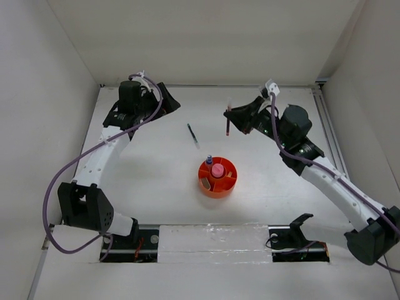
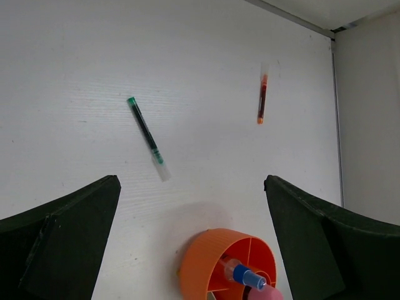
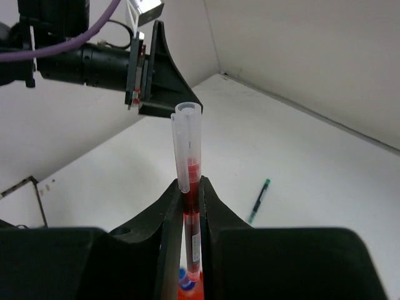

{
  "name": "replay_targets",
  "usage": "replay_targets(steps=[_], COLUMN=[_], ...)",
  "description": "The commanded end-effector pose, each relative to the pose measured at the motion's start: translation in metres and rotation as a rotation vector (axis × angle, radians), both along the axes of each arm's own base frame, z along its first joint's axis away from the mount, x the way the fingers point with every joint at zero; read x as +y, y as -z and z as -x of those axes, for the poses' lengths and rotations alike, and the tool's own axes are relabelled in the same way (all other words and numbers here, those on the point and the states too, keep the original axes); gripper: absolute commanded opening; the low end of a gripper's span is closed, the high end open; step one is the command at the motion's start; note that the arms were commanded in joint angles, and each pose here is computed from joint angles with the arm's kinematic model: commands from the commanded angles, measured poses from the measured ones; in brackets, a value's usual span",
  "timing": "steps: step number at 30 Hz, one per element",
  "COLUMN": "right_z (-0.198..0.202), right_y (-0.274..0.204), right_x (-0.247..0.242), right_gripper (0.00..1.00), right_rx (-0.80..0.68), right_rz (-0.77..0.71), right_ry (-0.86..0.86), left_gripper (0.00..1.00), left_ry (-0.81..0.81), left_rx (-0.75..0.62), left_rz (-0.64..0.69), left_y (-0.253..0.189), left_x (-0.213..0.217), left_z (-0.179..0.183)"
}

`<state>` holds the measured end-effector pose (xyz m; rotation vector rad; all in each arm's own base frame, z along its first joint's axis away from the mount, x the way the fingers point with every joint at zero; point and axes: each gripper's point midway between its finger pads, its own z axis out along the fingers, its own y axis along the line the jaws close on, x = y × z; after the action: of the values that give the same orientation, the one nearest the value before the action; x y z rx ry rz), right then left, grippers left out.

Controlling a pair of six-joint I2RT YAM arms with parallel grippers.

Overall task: Sort the stationery into containers
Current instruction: Place the pen in the storage box.

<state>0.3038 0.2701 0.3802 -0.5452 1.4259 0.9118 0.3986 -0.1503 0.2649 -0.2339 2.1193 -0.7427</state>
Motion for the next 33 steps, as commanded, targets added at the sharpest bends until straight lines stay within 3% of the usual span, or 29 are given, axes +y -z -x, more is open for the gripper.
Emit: replay_targets(steps=[1, 13, 26, 33], right_z=[0.015, 0.038, 0.05, 0.051], right_y=[-0.012, 0.073, 0.145, 0.166], right_x=[-0.027, -0.077, -0.071, -0.065], right_gripper=[0.0, 0.0, 0.0, 0.0], right_rx=[-0.092, 0.267, 0.48, 0.508], right_rz=[-0.017, -0.22, -0.246, -0.238], right_ry=[0.131, 0.49, 0.584, 0.601], left_gripper=[1.0, 1.0, 1.0, 1.0], left_ry=[0.022, 0.065, 0.093, 0.101], left_rx=[-0.031, 0.031, 0.084, 0.093], left_rz=[0.057, 0.108, 0.136, 0.139], left_y=[-0.021, -0.001, 0.014, 0.017], left_x=[-0.009, -0.022, -0.03, -0.03], left_z=[-0.004, -0.01, -0.009, -0.005])
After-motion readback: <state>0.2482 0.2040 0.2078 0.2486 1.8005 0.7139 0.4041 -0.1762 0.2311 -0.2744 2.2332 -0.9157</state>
